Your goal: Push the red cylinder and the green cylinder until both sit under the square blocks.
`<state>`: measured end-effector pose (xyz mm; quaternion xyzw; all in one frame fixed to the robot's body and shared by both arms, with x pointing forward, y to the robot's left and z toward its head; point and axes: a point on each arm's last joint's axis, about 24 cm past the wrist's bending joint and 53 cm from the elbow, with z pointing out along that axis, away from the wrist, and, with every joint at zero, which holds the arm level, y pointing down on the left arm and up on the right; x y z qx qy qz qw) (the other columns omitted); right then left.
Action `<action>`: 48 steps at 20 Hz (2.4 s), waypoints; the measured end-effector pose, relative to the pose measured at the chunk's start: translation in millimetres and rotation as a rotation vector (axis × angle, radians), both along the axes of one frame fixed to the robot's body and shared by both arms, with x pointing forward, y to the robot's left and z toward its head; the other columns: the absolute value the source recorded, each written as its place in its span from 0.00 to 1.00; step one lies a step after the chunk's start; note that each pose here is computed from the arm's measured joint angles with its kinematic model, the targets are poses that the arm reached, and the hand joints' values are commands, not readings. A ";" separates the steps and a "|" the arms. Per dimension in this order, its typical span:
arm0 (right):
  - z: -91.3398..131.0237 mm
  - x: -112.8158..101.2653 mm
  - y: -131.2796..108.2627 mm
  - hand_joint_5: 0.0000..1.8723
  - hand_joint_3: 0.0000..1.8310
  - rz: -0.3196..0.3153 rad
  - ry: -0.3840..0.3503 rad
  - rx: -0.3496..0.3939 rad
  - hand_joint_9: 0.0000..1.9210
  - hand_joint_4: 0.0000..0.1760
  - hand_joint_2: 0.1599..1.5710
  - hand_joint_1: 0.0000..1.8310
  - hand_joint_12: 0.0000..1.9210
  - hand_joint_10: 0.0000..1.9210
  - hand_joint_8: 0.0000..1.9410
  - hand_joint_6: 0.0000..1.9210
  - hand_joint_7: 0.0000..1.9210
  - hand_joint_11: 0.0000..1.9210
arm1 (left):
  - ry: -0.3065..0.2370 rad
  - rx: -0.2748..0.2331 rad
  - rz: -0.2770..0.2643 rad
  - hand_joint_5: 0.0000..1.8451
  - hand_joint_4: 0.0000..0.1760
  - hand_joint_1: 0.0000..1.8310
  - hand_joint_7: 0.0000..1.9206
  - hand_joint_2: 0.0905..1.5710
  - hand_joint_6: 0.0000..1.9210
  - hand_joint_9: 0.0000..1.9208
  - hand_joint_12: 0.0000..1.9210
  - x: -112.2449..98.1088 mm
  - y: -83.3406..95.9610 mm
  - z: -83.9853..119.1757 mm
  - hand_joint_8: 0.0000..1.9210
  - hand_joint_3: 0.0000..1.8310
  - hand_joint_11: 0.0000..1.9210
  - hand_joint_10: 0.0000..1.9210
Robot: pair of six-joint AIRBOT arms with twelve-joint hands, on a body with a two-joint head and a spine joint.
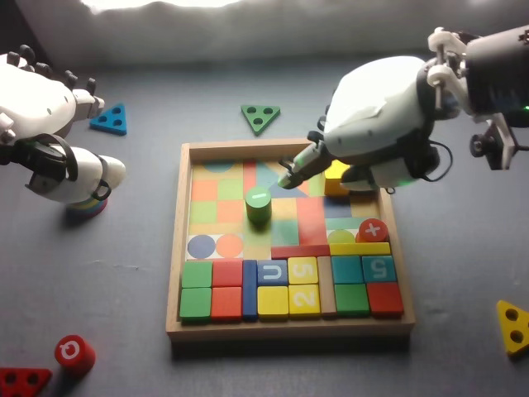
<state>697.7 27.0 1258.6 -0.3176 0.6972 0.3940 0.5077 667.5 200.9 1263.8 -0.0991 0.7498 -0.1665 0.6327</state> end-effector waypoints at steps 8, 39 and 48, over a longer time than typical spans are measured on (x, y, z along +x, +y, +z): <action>12.2 5.2 21.8 0.18 0.04 0.024 -0.014 0.012 0.95 0.00 1.00 0.33 1.00 1.00 1.00 0.00 0.88 1.00 | 0.001 0.000 0.003 0.11 0.00 0.01 0.13 0.85 0.00 0.11 0.25 0.1 0.7 -0.1 0.00 0.00 0.00 0.00; -9.8 0.4 27.5 0.20 0.01 0.038 0.028 -0.006 0.95 0.00 0.98 0.39 1.00 1.00 1.00 0.01 0.87 1.00 | 0.000 0.001 0.003 0.11 0.00 0.03 0.13 0.85 0.00 0.12 0.28 0.3 0.9 -0.1 0.00 0.00 0.00 0.00; -18.9 1.3 14.2 0.17 0.05 0.029 0.055 -0.012 0.95 0.00 1.00 0.33 1.00 1.00 1.00 0.00 0.87 1.00 | 0.000 0.002 0.003 0.11 0.00 0.02 0.13 0.85 0.00 0.12 0.26 0.3 0.9 -0.1 0.00 0.00 0.00 0.00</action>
